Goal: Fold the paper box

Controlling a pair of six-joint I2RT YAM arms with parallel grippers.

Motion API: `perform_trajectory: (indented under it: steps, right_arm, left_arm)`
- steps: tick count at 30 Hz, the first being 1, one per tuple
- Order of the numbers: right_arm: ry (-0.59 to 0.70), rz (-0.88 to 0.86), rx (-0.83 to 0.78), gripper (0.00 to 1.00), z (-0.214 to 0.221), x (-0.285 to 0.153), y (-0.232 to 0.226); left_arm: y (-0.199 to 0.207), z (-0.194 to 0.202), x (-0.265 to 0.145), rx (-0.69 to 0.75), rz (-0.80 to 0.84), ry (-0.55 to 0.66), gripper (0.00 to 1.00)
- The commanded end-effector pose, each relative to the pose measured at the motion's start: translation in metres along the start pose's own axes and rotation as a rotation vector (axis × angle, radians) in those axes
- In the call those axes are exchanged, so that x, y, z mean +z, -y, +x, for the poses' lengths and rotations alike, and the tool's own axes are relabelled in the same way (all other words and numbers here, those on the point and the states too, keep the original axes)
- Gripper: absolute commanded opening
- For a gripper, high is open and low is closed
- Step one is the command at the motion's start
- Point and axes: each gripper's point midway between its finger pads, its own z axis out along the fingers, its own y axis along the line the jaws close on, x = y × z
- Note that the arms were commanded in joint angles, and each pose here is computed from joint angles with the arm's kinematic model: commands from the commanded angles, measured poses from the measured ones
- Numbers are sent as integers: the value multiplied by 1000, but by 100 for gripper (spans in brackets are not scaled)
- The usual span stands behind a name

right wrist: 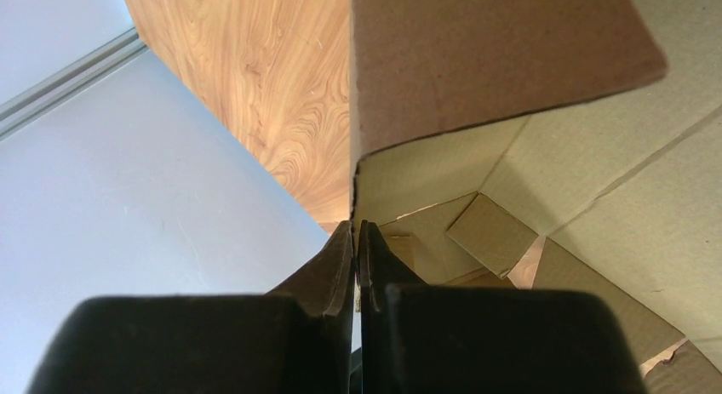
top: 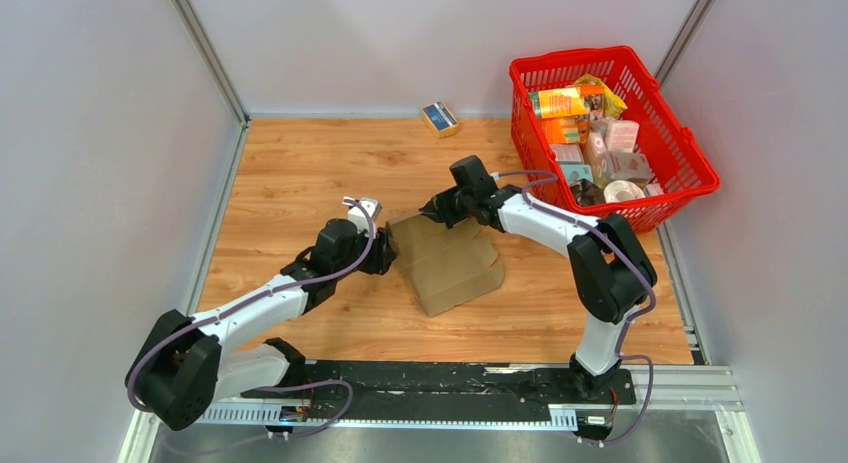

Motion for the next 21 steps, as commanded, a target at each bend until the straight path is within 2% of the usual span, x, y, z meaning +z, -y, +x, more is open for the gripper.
perform_trajectory:
  steps: [1, 13, 21]
  right_arm:
    - [24, -58, -60, 0, -2, -13, -5]
    - [10, -86, -60, 0, 6, -17, -11]
    - [8, -110, -77, 0, 9, -21, -16]
  left_arm:
    - [13, -29, 3, -14, 46, 89, 55]
    - [19, -60, 22, -82, 26, 134, 52]
    - [18, -45, 25, 20, -74, 99, 46]
